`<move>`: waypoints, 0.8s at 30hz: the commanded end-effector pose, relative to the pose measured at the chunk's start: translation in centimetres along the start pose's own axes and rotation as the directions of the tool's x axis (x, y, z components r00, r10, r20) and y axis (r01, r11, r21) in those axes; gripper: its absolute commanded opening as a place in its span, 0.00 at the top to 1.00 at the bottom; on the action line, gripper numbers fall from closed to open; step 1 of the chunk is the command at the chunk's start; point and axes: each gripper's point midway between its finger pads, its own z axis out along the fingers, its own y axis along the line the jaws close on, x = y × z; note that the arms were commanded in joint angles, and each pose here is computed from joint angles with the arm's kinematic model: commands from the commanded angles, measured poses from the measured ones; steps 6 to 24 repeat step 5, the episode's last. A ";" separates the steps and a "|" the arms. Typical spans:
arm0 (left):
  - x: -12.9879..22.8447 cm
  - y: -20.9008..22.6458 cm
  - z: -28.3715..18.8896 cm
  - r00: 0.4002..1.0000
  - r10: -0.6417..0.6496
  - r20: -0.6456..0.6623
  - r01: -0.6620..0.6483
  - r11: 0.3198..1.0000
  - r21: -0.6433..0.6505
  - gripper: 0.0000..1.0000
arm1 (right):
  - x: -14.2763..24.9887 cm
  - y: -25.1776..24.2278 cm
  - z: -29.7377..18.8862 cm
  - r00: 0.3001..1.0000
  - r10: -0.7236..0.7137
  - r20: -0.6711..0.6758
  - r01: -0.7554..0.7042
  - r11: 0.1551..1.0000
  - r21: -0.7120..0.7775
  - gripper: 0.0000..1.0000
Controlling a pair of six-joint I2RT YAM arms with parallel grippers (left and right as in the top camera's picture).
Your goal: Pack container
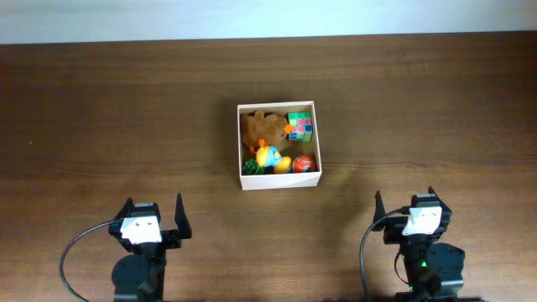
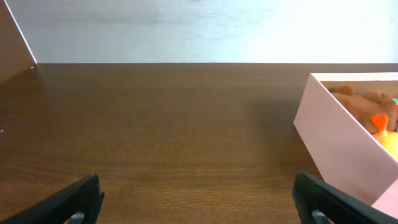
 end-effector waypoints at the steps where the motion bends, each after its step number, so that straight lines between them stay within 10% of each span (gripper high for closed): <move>1: 0.0 0.0 0.0 1.000 0.018 0.007 -0.018 1.000 0.002 0.01 | 0.1 0.3 0.0 1.000 -0.010 0.004 0.010 1.000 -0.017 0.01; 24: 0.0 0.0 0.0 1.000 0.018 0.007 -0.018 1.000 0.002 0.01 | 0.1 0.3 0.0 1.000 -0.010 0.004 0.010 1.000 -0.017 0.01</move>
